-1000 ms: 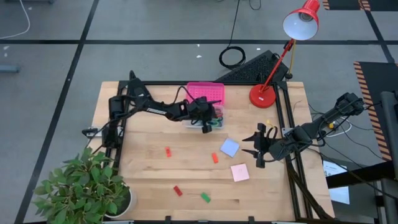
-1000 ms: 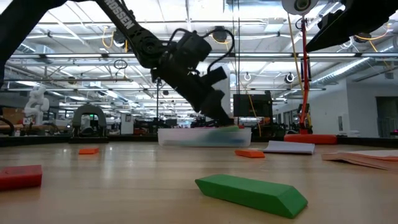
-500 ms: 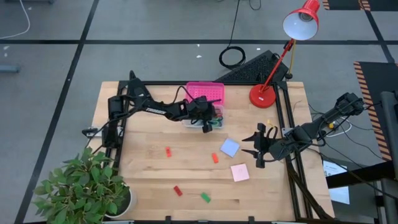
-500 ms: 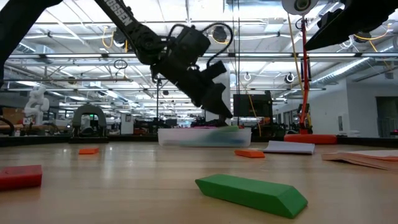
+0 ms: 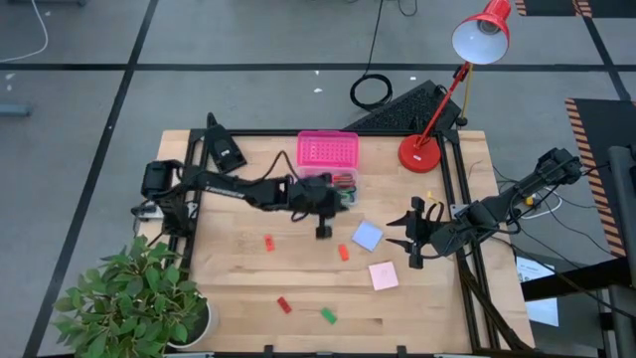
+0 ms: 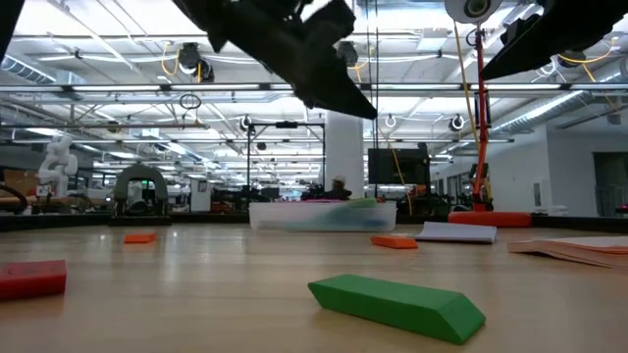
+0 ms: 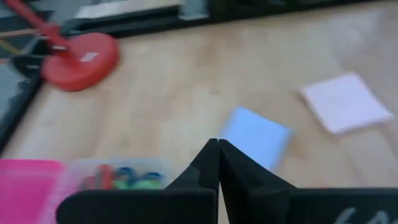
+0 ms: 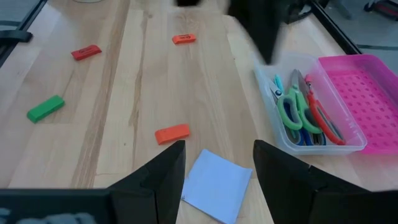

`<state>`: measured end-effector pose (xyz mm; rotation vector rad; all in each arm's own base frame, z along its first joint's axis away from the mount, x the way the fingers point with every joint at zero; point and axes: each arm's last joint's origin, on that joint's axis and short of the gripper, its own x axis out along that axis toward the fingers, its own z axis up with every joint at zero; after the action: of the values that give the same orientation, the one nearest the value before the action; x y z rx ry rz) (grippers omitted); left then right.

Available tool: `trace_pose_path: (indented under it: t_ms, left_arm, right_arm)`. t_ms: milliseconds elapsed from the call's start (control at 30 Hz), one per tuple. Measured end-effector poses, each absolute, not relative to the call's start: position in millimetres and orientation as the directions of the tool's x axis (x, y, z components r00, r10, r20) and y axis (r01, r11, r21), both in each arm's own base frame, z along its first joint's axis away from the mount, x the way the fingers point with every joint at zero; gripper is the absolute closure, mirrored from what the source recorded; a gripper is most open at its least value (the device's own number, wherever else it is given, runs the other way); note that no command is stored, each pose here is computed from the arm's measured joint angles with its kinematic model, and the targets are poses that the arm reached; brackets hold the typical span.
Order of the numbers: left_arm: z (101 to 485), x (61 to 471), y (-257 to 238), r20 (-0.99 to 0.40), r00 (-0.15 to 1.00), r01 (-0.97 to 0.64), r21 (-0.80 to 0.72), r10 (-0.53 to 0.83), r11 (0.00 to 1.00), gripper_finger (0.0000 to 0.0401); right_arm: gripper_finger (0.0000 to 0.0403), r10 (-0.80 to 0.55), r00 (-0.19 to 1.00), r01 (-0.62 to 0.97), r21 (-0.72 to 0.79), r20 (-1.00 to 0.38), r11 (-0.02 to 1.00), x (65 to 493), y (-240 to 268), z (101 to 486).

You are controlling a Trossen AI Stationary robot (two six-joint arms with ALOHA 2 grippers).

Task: Pack school essentials
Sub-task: Put the right orange eraser into the supply box

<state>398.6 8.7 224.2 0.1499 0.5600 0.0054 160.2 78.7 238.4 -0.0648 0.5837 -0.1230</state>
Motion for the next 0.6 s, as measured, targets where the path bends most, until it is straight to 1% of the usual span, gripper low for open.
trace_pose_path:
  t_ms: [133, 233, 300, 467, 600]
  left_arm:
    - [219.5, 394.8, -29.4, -0.575, 0.818, 0.126, 0.143, -0.021, 0.982, 0.0387]
    - [212.4, 391.7, -55.1, -0.607, 0.794, 0.15, 0.141, -0.034, 0.979, 0.0387]
    - [206.5, 387.1, -67.9, -0.644, 0.765, 0.143, 0.144, -0.018, 0.979, 0.0391]
    - [207.4, 382.6, -85.4, -0.644, 0.765, 0.116, 0.15, 0.008, 0.982, 0.0398]
    - [208.6, 383.3, -88.0, -0.625, 0.78, 0.096, 0.165, 0.029, 0.982, 0.0381]
  right_arm:
    - [0.0218, -0.132, 0.831, 0.102, -0.085, -0.54, 0.991, 160.6, 78.9, 239.0]
    - [0.0218, -0.127, 0.839, 0.104, -0.074, -0.529, 0.992, 161.4, 79.5, 240.2]
    - [0.0218, -0.123, 0.845, 0.105, -0.065, -0.52, 0.992, 162.1, 79.9, 241.3]
    - [0.0218, -0.121, 0.849, 0.105, -0.06, -0.514, 0.993, 162.6, 80.1, 241.9]
    - [0.0218, -0.12, 0.851, 0.107, -0.056, -0.512, 0.993, 162.7, 80.2, 242.1]
